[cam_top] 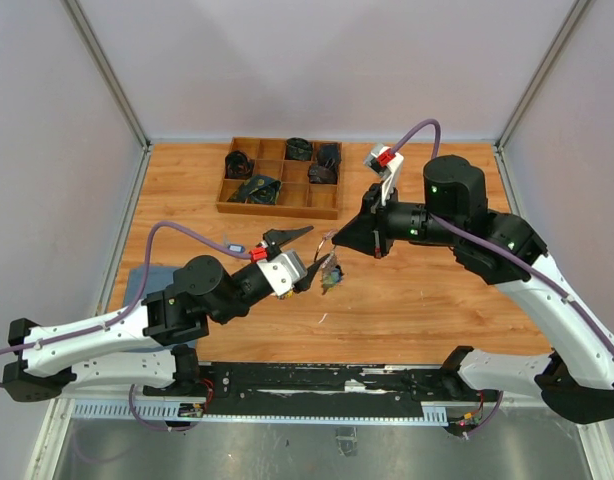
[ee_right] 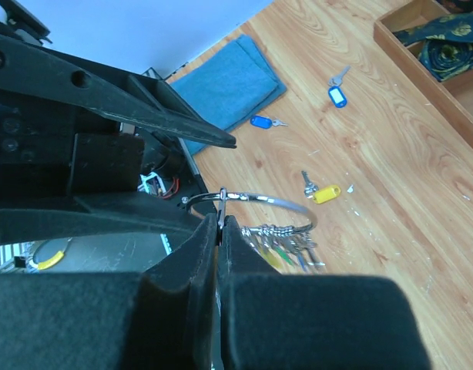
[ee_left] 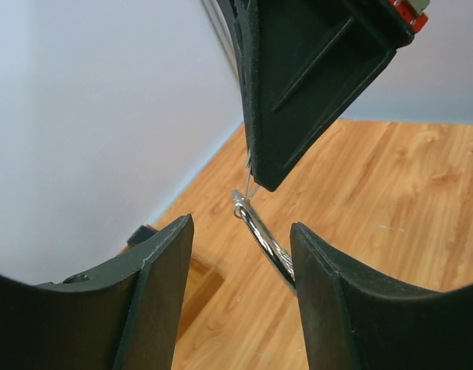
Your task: Put the keys on the keyring
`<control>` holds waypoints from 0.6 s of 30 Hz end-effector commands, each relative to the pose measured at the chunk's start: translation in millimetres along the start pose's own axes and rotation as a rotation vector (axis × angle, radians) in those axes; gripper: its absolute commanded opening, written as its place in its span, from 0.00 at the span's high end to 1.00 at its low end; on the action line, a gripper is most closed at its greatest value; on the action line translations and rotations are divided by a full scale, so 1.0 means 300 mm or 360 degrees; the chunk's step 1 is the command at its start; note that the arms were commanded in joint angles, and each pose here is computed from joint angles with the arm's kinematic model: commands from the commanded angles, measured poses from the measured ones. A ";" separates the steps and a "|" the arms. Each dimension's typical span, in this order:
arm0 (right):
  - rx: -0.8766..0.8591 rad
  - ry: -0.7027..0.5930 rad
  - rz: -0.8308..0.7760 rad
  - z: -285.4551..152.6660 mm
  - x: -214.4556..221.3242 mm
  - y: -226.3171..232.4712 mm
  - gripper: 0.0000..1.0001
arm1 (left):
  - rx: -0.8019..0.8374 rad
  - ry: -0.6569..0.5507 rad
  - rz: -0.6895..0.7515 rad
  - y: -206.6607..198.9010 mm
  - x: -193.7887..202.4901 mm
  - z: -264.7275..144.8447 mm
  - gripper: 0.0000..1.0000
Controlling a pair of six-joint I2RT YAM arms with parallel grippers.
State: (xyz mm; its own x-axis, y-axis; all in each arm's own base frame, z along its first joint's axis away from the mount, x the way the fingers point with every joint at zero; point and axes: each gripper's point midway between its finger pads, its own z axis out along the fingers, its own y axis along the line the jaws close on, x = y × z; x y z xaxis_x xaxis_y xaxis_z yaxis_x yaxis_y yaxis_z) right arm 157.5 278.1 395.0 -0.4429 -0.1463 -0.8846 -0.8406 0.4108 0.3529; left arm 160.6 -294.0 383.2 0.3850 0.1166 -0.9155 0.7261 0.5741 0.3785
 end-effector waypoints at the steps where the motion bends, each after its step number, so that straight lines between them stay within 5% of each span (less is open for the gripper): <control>1: -0.0120 -0.0125 -0.0028 -0.035 -0.088 0.061 0.99 | -0.0089 -0.0100 0.0064 0.049 -0.076 0.004 0.44; 8: -0.0178 -0.0111 -0.0004 -0.026 -0.088 0.080 0.99 | -0.0070 -0.0136 0.0103 0.043 -0.096 0.005 0.59; 18: -0.0204 -0.0105 0.0026 -0.025 -0.085 0.090 0.99 | -0.0040 -0.0135 0.0174 0.030 -0.102 0.009 0.65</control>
State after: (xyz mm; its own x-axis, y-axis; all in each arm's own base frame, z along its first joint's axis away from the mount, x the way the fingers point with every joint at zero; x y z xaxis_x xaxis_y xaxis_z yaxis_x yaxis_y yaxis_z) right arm 144.0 286.0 402.6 -0.4732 -0.1443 -0.8691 -0.8504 0.3324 0.4078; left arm 160.3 -295.0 392.6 0.4733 0.1490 -0.8682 0.6783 0.5672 0.4671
